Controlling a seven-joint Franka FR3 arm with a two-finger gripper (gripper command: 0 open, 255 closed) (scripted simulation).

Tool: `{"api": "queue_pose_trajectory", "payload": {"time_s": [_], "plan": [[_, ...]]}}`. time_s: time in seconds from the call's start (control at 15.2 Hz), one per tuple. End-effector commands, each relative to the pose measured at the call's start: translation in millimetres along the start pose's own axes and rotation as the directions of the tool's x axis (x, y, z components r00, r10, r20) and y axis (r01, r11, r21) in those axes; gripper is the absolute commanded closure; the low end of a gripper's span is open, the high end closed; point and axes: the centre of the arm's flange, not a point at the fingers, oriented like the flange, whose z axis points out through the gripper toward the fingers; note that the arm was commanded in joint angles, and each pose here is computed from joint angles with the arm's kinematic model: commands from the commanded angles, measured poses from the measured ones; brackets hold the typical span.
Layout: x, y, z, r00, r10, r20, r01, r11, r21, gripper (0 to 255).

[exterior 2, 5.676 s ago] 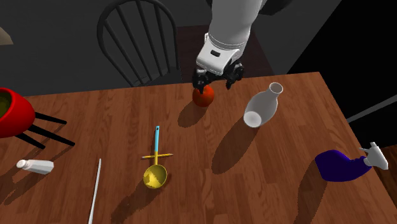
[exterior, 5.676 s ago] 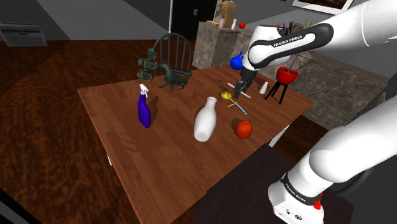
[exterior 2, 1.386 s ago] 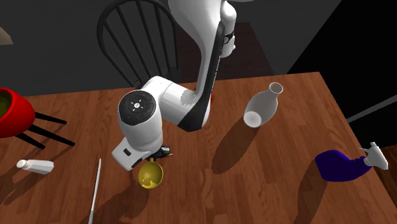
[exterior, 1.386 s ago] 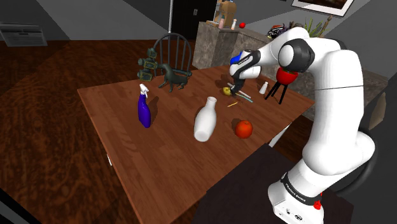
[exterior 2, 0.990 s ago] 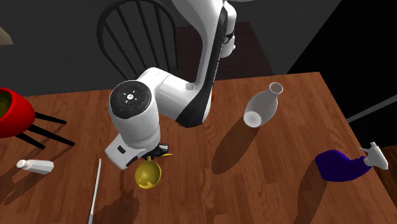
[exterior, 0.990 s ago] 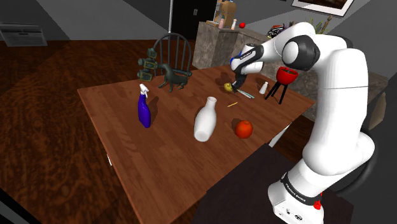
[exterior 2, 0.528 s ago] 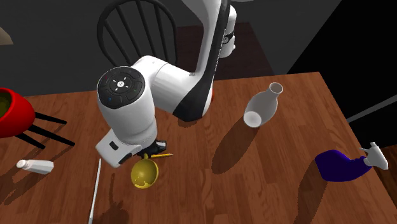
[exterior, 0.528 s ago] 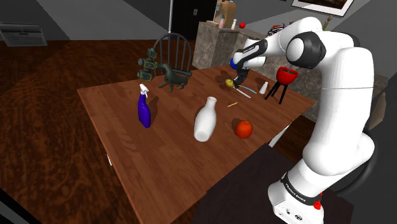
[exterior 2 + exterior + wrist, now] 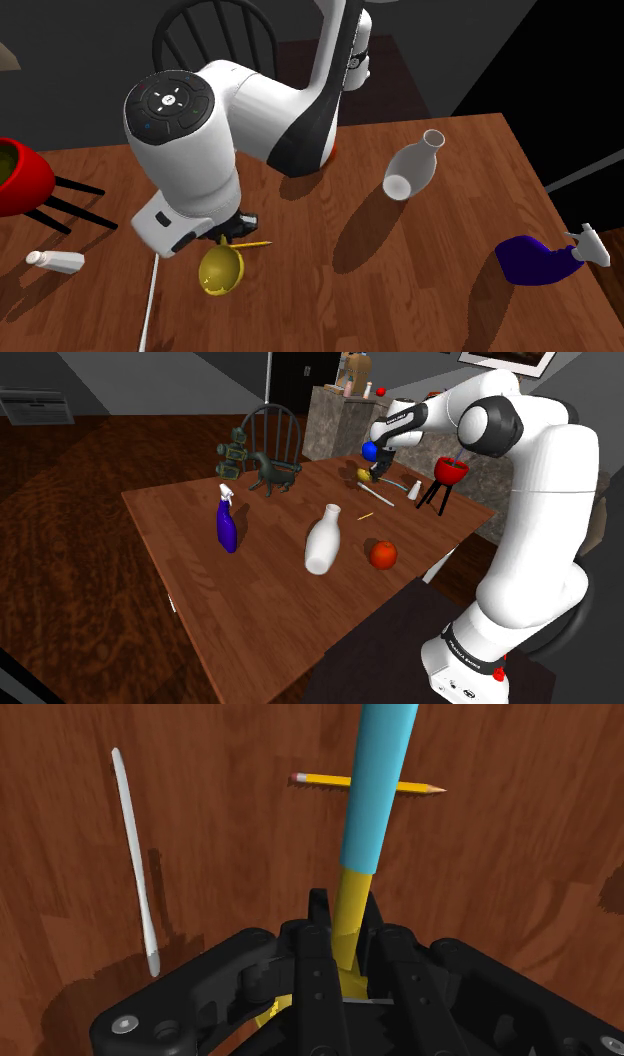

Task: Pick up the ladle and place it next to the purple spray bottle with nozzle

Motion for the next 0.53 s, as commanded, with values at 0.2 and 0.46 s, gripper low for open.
{"api": "queue_pose_trajectory", "payload": {"time_s": [0.2, 0.46], "plan": [[2.5, 5.8, -26.2, 1.000, 0.000, 0.000, 0.000, 1.000, 0.000, 255], [4.2, 9.5, -46.9, 1.000, 0.000, 0.000, 0.000, 1.000, 0.000, 255]]}}
